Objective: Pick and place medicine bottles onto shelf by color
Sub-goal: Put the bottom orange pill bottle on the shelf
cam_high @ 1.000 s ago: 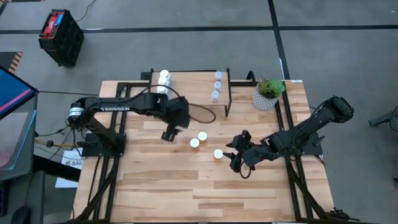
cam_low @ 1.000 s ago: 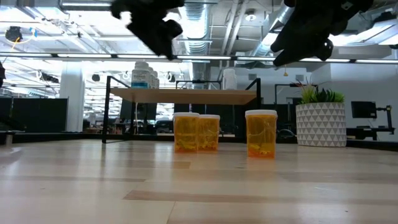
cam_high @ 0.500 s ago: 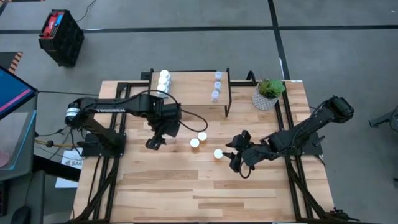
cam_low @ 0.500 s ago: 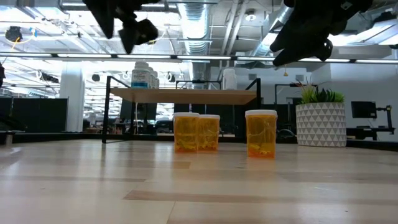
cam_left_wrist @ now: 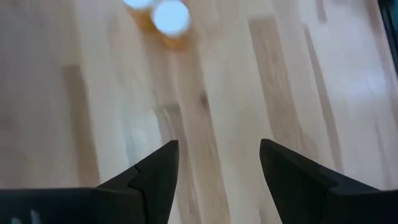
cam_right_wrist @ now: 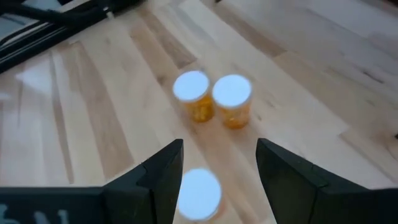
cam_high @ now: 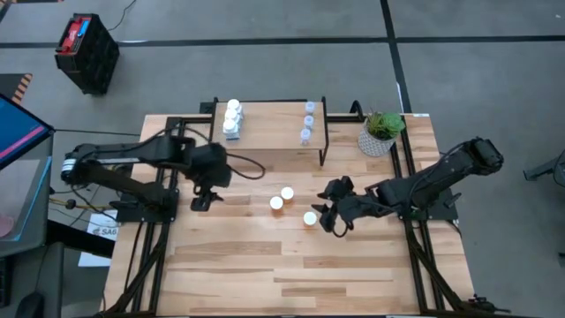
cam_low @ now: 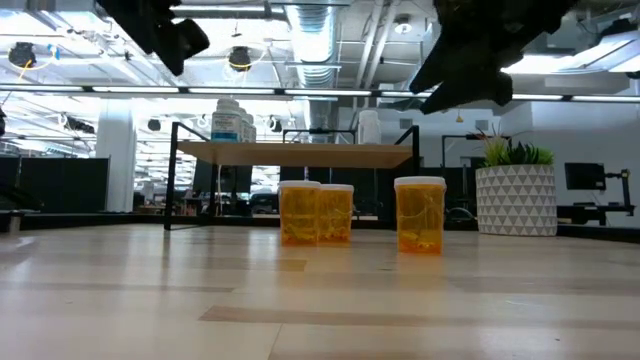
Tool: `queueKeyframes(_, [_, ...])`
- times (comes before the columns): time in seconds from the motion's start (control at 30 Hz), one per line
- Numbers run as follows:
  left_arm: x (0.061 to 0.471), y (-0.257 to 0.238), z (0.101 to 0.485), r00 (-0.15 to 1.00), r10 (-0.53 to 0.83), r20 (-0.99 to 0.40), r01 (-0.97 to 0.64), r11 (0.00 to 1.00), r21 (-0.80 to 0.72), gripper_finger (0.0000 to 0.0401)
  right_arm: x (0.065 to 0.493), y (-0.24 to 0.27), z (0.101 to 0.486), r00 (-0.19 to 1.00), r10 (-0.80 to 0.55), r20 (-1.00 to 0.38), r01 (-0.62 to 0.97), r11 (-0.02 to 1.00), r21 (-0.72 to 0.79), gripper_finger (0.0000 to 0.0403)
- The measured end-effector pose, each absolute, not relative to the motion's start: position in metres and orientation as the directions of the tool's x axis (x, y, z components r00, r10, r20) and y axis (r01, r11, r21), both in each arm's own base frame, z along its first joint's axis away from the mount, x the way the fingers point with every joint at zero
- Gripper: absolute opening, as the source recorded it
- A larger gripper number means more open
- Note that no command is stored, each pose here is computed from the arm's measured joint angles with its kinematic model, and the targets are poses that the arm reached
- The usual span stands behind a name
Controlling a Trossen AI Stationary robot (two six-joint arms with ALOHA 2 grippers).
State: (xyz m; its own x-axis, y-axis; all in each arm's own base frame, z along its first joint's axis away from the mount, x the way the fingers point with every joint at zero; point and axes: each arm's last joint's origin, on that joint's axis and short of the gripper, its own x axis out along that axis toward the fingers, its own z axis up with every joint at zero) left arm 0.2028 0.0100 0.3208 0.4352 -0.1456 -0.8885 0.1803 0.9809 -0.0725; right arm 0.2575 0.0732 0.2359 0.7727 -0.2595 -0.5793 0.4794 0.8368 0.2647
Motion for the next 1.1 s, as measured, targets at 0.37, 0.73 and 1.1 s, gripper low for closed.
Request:
queueKeyframes(0.37, [0.178, -0.001, 0.301, 0.752, 0.112, -0.65, -0.07, 0.993, 0.09, 0.021, 0.263, 0.059, 0.237, 0.776, -0.237, -0.584, 0.486, 0.815, 0.314, 0.0224])
queueKeyframes(0.73, [0.176, -0.017, 0.267, 0.76, 0.113, -0.64, -0.056, 0.993, 0.108, 0.021, 0.269, 0.066, 0.246, 0.847, -0.175, -0.502, 0.356, 0.888, 0.291, 0.0265])
queueKeyframes(1.1, [0.173, -0.03, 0.25, 0.763, 0.193, -0.617, -0.093, 0.977, 0.19, 0.021, 0.291, 0.097, 0.26, 0.863, 0.032, -0.504, 0.146, 0.94, 0.309, 0.0265])
